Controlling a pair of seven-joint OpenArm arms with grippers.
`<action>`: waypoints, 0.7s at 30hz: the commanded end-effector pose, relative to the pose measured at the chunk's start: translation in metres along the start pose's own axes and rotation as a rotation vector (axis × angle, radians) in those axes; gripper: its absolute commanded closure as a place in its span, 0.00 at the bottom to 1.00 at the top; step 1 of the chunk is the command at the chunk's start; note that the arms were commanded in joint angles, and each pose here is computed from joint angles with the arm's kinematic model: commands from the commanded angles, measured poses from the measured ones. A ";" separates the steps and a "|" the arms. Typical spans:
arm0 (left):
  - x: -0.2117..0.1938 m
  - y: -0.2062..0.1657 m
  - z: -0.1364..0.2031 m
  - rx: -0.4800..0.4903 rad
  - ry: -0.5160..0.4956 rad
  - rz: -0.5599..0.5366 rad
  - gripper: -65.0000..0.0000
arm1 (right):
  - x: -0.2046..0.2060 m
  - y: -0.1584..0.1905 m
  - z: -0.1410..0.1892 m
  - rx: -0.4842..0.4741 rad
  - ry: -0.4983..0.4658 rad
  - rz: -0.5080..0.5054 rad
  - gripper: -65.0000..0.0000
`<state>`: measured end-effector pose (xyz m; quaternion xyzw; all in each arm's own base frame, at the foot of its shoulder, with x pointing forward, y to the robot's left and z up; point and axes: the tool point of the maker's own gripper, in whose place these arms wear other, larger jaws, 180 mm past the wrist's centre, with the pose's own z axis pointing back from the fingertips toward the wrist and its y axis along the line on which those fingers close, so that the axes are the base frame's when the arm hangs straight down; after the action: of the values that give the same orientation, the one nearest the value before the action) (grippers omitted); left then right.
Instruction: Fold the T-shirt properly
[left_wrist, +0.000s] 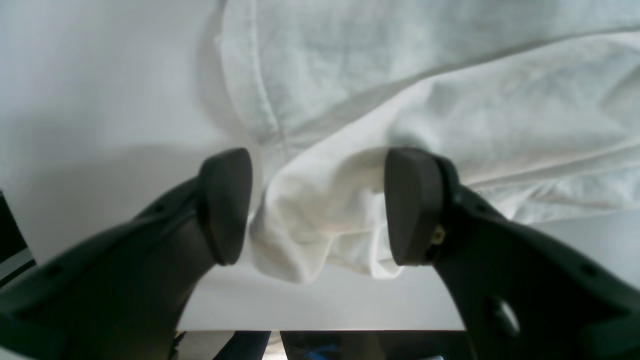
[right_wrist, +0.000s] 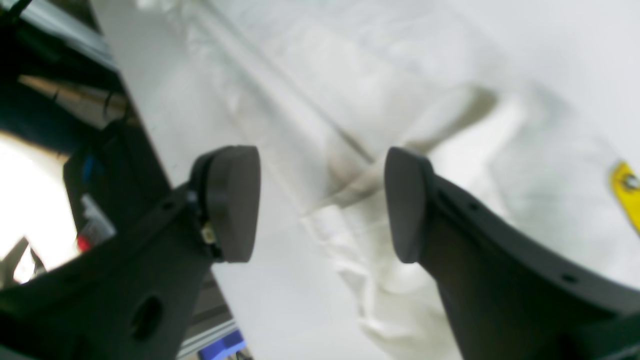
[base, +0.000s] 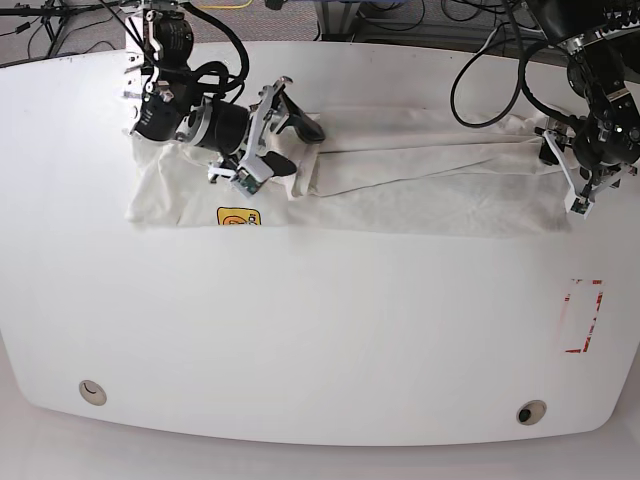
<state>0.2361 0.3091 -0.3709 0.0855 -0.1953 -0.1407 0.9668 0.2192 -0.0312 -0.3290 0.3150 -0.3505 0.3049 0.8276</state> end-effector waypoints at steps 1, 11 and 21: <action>0.010 0.009 0.007 0.027 -0.031 -0.010 0.41 | 0.006 -0.017 0.008 -0.040 -0.030 -0.003 0.44; 0.010 0.009 0.007 0.027 -0.031 -0.010 0.41 | 0.008 -0.052 0.007 -0.090 -0.046 -0.055 0.44; 0.010 0.009 0.007 0.027 -0.031 -0.010 0.41 | -0.005 -0.031 -0.027 0.016 -0.018 -0.116 0.44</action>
<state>0.2363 0.3087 -0.3709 0.0848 -0.1959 -0.1406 0.9668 0.2414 -0.0501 -0.3746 0.3147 -0.3069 0.2559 0.8610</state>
